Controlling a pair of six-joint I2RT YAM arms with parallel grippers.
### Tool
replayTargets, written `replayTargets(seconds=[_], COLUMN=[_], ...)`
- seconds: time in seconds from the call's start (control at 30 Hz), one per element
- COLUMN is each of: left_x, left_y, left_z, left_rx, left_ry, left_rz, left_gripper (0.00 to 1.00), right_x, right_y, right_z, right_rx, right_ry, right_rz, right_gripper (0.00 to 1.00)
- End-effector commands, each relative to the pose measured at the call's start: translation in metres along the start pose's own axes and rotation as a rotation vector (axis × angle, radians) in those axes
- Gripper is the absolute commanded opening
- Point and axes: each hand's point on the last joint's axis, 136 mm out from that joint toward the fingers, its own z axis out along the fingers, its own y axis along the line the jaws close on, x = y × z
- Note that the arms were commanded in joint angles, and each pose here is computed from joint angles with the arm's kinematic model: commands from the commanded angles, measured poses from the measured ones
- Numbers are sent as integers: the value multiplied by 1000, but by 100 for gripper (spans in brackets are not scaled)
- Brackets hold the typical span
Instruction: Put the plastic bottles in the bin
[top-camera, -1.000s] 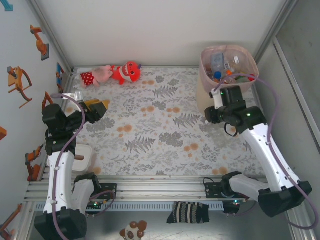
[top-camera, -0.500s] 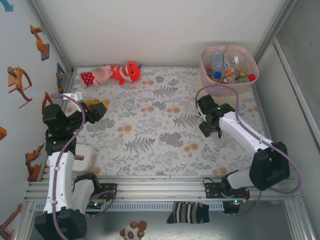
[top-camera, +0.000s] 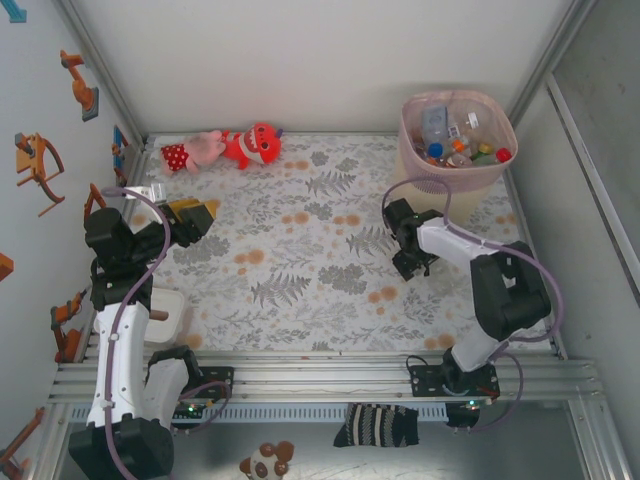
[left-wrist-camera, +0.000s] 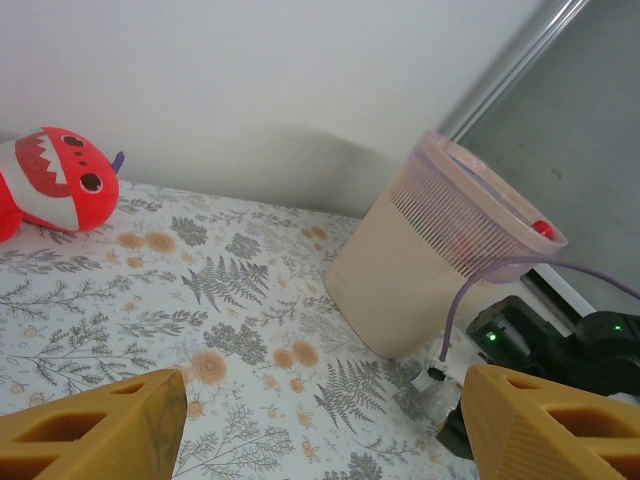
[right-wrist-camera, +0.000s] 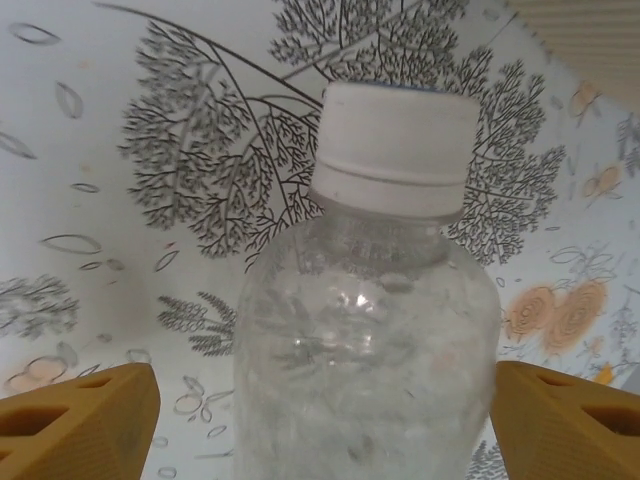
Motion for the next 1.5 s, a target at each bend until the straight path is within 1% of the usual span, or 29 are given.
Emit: replayTargets(seconds=[0.0, 0.13, 0.27, 0.43, 0.57, 0.83, 0.97, 1.2, 1.37, 1.47], left_x=[-1, 0, 0, 0, -1, -2, -3, -2, -2, -2], left_y=[-3, -3, -3, -3, -3, -3, -5, -4, -4, -4], left_z=[-1, -1, -1, 0, -1, -1, -2, -2, -2, -1], left_rx=[7, 7, 7, 7, 6, 5, 7, 6, 7, 6], left_ry=[2, 2, 2, 3, 1, -1, -4, -4, -3, -1], left_rz=[26, 27, 25, 26, 27, 29, 34, 33, 32, 30], left_gripper=[73, 73, 73, 73, 73, 73, 73, 73, 73, 73], right_x=[6, 7, 5, -6, -18, -41, -52, -81, -100, -108], right_y=[3, 10, 10, 11, 15, 6, -15, -73, -126, -162], right_z=[12, 14, 4, -27, -68, -177, -226, -307, -334, -342], right_rx=[-14, -52, -72, -154, -269, -447, -450, -408, -336, -247], right_ry=[32, 37, 20, -67, -197, -501, -608, -801, -881, -920], right_rz=[20, 22, 42, 81, 111, 141, 165, 261, 370, 415], right_gripper=[80, 71, 63, 60, 60, 60, 60, 59, 57, 56])
